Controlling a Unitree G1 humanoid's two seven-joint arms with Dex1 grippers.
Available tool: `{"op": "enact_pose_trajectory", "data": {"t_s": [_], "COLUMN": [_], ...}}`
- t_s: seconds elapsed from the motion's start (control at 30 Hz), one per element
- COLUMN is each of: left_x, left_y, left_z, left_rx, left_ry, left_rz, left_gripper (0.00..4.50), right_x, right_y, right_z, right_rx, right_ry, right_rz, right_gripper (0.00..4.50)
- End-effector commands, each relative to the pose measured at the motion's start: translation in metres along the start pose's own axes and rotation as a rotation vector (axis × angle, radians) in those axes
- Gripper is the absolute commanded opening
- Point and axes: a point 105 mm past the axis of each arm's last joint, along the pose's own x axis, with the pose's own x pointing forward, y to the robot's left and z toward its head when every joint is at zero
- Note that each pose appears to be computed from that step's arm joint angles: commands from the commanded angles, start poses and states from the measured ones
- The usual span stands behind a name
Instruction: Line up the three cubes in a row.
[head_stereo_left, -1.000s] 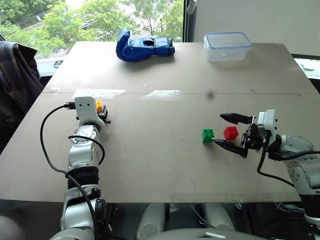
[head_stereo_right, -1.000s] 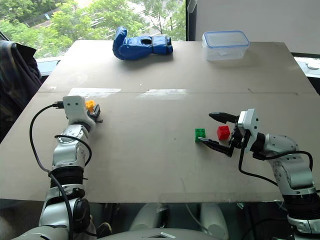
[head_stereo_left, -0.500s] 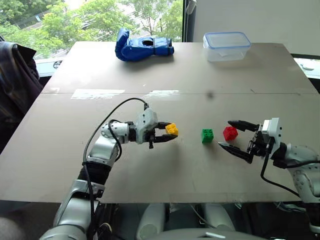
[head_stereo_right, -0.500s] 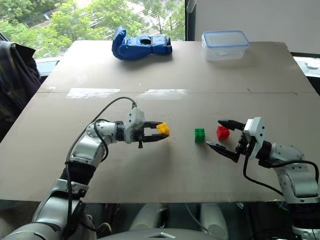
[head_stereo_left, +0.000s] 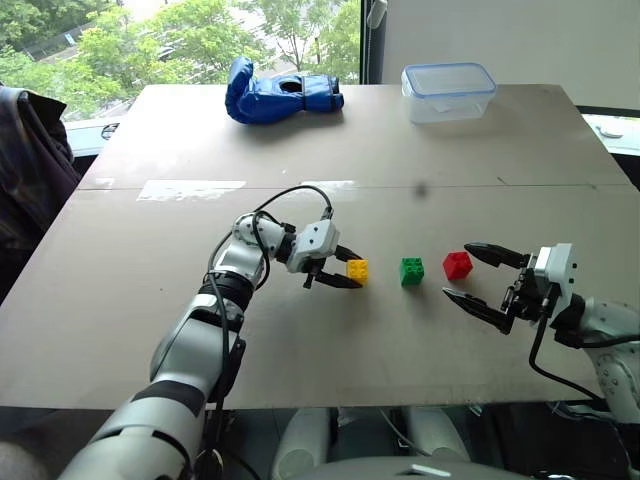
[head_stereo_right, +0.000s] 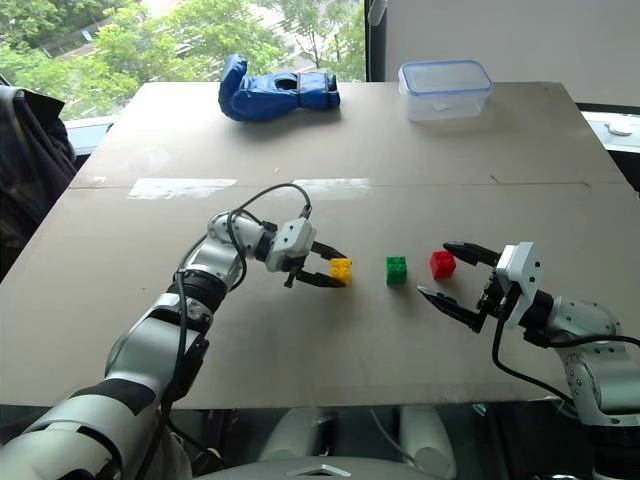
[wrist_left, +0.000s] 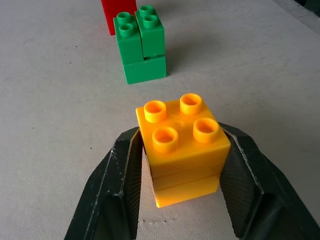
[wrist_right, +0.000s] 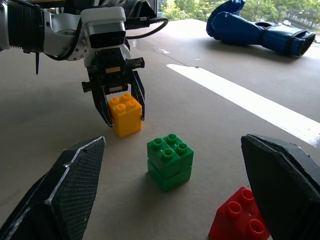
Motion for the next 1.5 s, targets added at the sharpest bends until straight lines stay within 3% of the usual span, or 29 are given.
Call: {"op": "enact_pose_trajectory", "data": {"t_s": [0.03, 0.5, 0.53, 0.6, 0.67, 0.7, 0.87, 1.1, 1.23, 1.37, 1.5], "left_x": [0.007, 0.005, 0.005, 0.004, 0.003, 0.002, -0.010, -0.048, -0.076, -0.080, -0.070], "left_y": [-0.001, -0.003, -0.003, -0.002, -0.003, -0.004, -0.001, -0.003, -0.032, -0.068, -0.104], "left_z": [0.004, 0.002, 0.002, 0.002, 0.001, 0.001, 0.003, 0.026, 0.034, 0.031, 0.009], "left_rx": [0.021, 0.027, 0.031, 0.032, 0.026, 0.016, 0.042, 0.074, 0.016, -0.126, -0.294], "left_ry": [-0.029, -0.047, -0.048, -0.047, -0.045, -0.043, -0.048, -0.130, -0.139, -0.120, -0.038], "left_rz": [-0.022, -0.007, -0.003, -0.001, -0.001, -0.005, 0.039, 0.146, 0.226, 0.328, 0.536], "left_gripper": [1.61, 1.61, 2.64, 3.32, 4.30, 4.46, 4.46, 4.46, 4.46, 4.46, 4.46], "right_x": [-0.004, -0.001, 0.000, 0.001, 0.000, 0.000, 0.001, -0.005, -0.019, -0.030, -0.040], "right_y": [0.000, -0.001, -0.001, -0.001, -0.002, -0.002, -0.001, -0.004, -0.011, -0.016, -0.021], "right_z": [0.013, 0.012, 0.012, 0.012, 0.012, 0.011, 0.010, 0.004, -0.007, -0.020, -0.035], "right_rx": [-0.037, -0.048, -0.049, -0.049, -0.050, -0.050, -0.047, -0.037, -0.020, -0.001, -0.003], "right_ry": [-0.031, -0.013, -0.014, -0.015, -0.014, -0.014, -0.014, 0.006, 0.042, 0.074, 0.116], "right_rz": [0.000, 0.036, 0.038, 0.040, 0.041, 0.041, 0.045, 0.039, 0.007, -0.013, -0.047], "right_gripper": [4.50, 4.50, 4.50, 4.50, 4.50, 4.50, 4.50, 4.50, 4.50, 4.50, 4.50]}}
